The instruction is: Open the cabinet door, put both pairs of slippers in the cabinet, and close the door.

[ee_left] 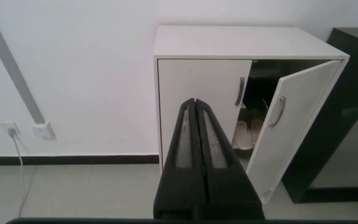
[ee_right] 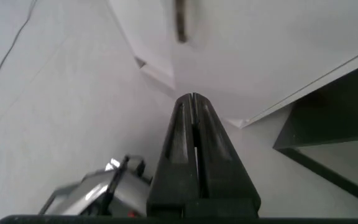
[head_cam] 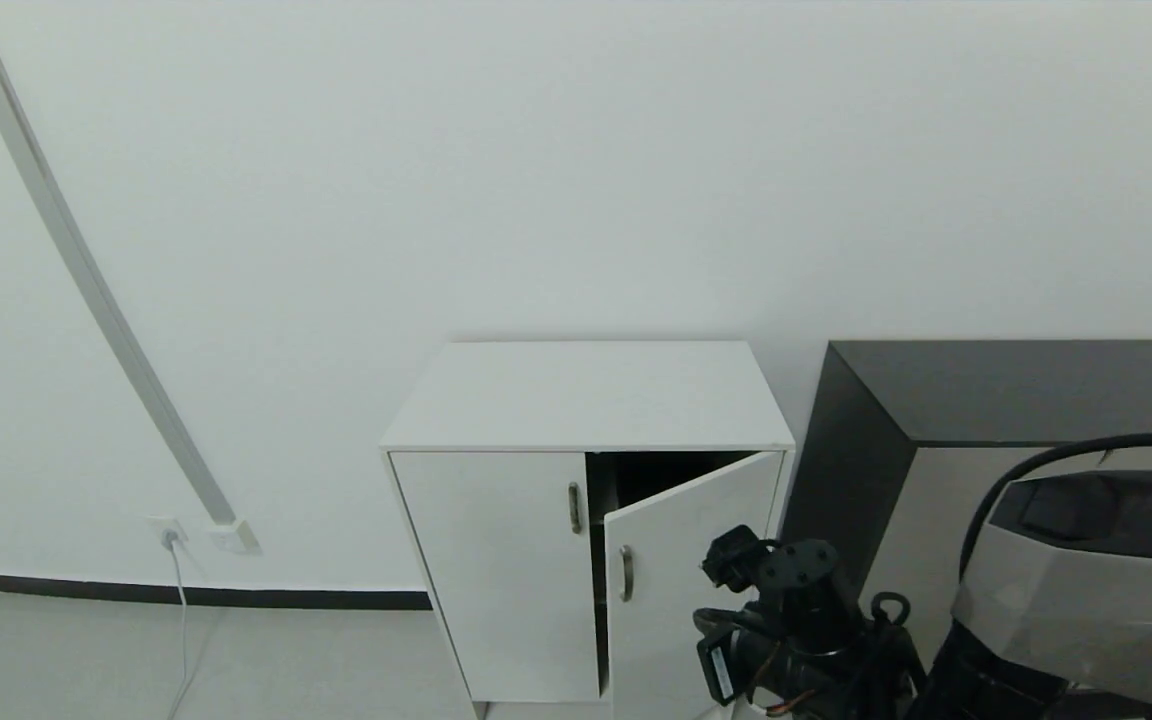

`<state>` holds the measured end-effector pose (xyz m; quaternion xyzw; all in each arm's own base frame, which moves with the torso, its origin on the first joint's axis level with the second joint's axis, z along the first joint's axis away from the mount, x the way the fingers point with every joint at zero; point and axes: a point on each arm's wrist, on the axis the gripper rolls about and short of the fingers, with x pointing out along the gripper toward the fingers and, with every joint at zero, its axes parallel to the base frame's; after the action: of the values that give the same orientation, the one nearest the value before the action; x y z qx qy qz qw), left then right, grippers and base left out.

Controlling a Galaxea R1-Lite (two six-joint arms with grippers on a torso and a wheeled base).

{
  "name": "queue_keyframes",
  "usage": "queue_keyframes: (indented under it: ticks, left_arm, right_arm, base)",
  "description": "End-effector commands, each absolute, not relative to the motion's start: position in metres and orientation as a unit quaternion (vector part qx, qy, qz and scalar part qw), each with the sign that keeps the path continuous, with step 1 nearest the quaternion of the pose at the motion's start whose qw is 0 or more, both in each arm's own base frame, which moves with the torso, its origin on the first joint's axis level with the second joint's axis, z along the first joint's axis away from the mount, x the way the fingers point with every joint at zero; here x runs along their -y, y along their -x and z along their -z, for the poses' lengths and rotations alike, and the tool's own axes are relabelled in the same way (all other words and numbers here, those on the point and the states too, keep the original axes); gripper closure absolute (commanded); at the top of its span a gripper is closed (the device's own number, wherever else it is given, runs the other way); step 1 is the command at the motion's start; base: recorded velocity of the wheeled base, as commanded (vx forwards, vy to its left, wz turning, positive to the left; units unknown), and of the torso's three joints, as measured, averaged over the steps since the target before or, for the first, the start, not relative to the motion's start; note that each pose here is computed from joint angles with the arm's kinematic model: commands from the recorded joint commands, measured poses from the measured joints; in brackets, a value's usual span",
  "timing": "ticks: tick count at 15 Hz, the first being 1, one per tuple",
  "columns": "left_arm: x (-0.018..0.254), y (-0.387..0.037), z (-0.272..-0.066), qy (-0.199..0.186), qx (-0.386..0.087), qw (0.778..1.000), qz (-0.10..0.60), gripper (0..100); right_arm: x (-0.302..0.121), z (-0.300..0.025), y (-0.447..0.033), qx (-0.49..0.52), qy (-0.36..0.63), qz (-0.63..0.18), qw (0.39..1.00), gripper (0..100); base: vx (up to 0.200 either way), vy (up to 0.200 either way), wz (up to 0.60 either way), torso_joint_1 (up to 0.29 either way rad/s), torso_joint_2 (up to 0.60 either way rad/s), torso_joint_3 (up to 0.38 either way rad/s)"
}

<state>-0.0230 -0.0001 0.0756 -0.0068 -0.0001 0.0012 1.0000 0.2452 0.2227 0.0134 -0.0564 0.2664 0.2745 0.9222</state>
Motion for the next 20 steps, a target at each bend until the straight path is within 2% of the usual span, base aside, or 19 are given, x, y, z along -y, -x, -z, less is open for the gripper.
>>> queue_keyframes:
  ticks: [1,5,8,20]
  left_arm:
    - [0.0,0.023,-0.076,0.007,-0.001,1.0,-0.002,100]
    - [0.0,0.023,-0.076,0.008,0.0,1.0,-0.002,100]
    - [0.0,0.023,-0.076,0.008,0.0,1.0,-0.002,100]
    - [0.0,0.023,-0.076,0.009,0.0,1.0,-0.002,100]
  right_arm:
    - [-0.215,-0.029,-0.229,-0.259,0.055,-0.283,0.922,100]
    - [-0.223,-0.017,-0.234,-0.263,0.057,-0.286,0.92,100]
    - [-0.236,-0.001,-0.256,-0.252,0.05,-0.277,0.926,100]
    - [-0.249,0.016,-0.33,-0.198,0.018,-0.237,0.951,100]
  base:
    - [0.2,0.0,0.0,0.007,0.0,-0.002]
    - [0.2,0.0,0.0,0.007,0.0,0.004]
    - [0.0,0.0,0.0,0.0,0.0,0.0]
    - [0.0,0.0,0.0,0.0,0.0,0.0]
